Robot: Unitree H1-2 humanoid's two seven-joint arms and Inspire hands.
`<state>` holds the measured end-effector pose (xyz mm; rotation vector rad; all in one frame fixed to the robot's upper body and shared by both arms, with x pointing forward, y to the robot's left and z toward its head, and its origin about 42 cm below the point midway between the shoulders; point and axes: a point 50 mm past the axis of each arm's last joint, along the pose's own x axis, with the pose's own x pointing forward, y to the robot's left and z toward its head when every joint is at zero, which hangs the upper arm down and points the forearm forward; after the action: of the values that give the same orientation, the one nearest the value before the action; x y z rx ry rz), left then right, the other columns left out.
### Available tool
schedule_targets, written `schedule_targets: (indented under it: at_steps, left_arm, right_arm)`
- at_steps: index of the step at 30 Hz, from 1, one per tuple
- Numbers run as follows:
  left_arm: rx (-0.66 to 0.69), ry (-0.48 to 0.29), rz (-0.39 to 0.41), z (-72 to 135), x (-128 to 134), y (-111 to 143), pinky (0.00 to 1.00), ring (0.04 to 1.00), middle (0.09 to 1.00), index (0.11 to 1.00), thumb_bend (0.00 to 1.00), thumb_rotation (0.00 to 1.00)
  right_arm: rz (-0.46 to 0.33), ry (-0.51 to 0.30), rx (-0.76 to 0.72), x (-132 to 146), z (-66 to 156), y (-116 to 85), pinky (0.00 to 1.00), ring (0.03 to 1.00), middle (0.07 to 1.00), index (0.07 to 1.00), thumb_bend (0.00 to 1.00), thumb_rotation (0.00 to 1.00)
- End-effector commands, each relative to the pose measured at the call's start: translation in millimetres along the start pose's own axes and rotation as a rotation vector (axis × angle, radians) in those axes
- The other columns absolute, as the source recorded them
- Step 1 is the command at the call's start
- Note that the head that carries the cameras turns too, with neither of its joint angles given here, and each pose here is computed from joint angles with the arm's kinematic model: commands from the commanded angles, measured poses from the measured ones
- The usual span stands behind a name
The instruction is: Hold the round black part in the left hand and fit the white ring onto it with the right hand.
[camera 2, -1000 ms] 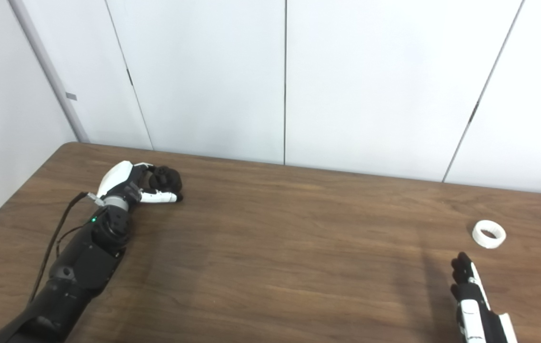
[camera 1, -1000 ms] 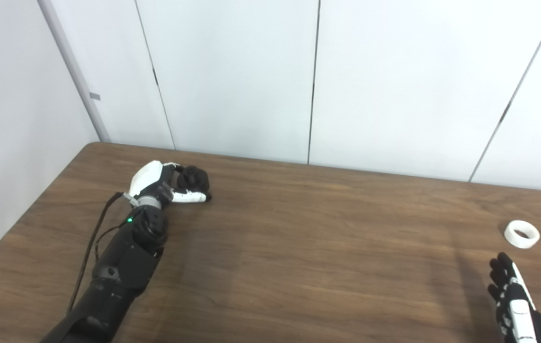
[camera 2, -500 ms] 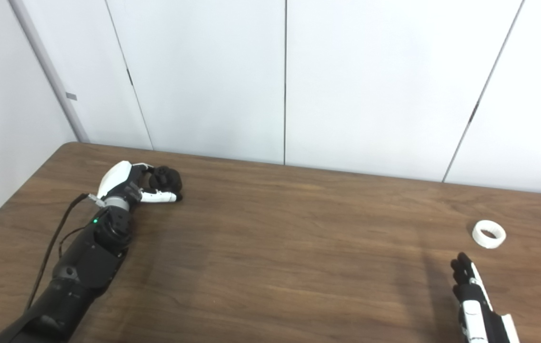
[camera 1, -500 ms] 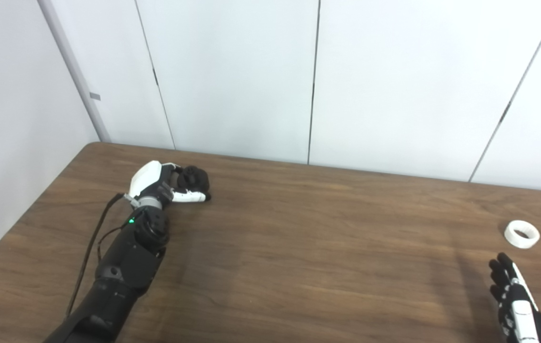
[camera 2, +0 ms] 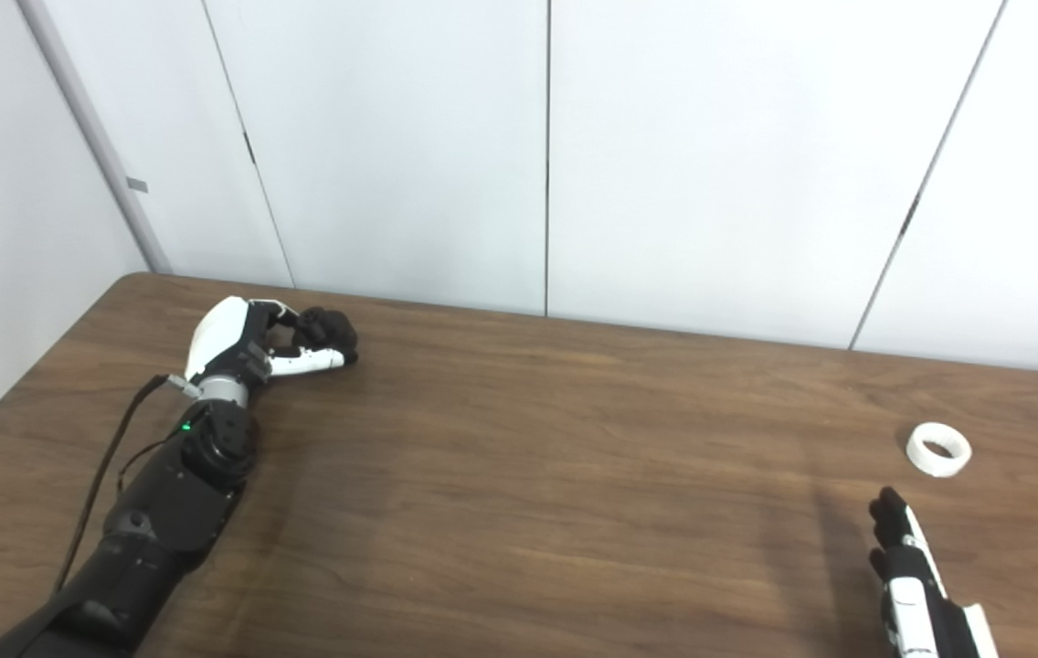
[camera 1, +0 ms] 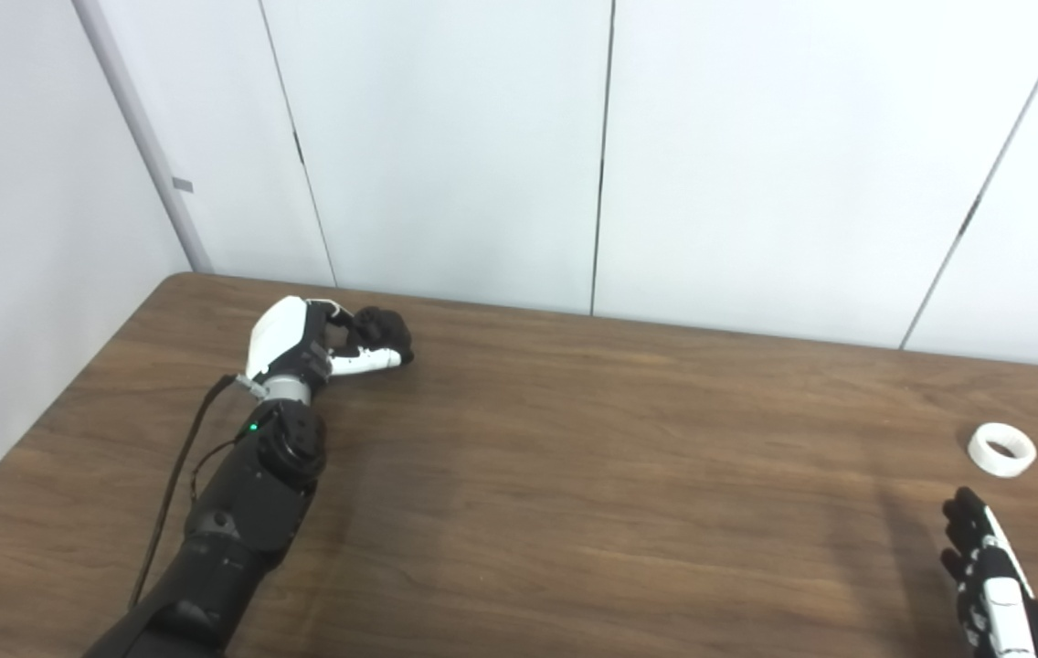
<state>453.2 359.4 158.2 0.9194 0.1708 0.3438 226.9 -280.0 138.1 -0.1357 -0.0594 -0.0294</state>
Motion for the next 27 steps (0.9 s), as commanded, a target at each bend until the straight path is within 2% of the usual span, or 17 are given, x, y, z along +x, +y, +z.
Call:
schedule_targets:
  at_steps: [1, 10, 14, 21, 27]
  left_arm:
    - [0.005, -0.064, 0.067, 18.9, 13.9, 22.4, 0.81, 0.83, 0.755, 0.487, 0.52, 0.05]
    - [0.017, -0.082, 0.066, 19.3, 10.9, 24.9, 0.79, 0.835, 0.758, 0.485, 0.52, 0.05]
    - [0.018, -0.111, 0.062, 23.1, 2.7, 26.6, 0.82, 0.852, 0.761, 0.485, 0.52, 0.05]
    - [0.055, -0.189, 0.013, 31.8, -31.0, 23.0, 0.88, 0.885, 0.797, 0.486, 0.52, 0.05]
    - [0.069, -0.204, -0.014, 37.5, -62.6, 14.4, 0.87, 0.878, 0.786, 0.485, 0.52, 0.05]
  right_arm:
    - [0.01, -0.041, -0.027, -1.8, 9.0, -10.1, 1.0, 1.0, 0.977, 0.972, 0.29, 1.0]
    - [0.007, -0.05, -0.018, -0.2, 9.4, -8.8, 1.0, 1.0, 0.971, 0.974, 0.32, 1.0]
    - [0.007, -0.048, -0.021, -0.2, 10.3, -6.5, 1.0, 1.0, 0.973, 0.973, 0.33, 1.0]
    - [0.0, -0.051, -0.023, -0.2, 12.2, -1.5, 1.0, 0.994, 0.963, 0.967, 0.31, 1.0]
    - [-0.009, -0.044, -0.043, -0.3, 10.7, 0.6, 1.0, 0.997, 0.954, 0.952, 0.35, 1.0]
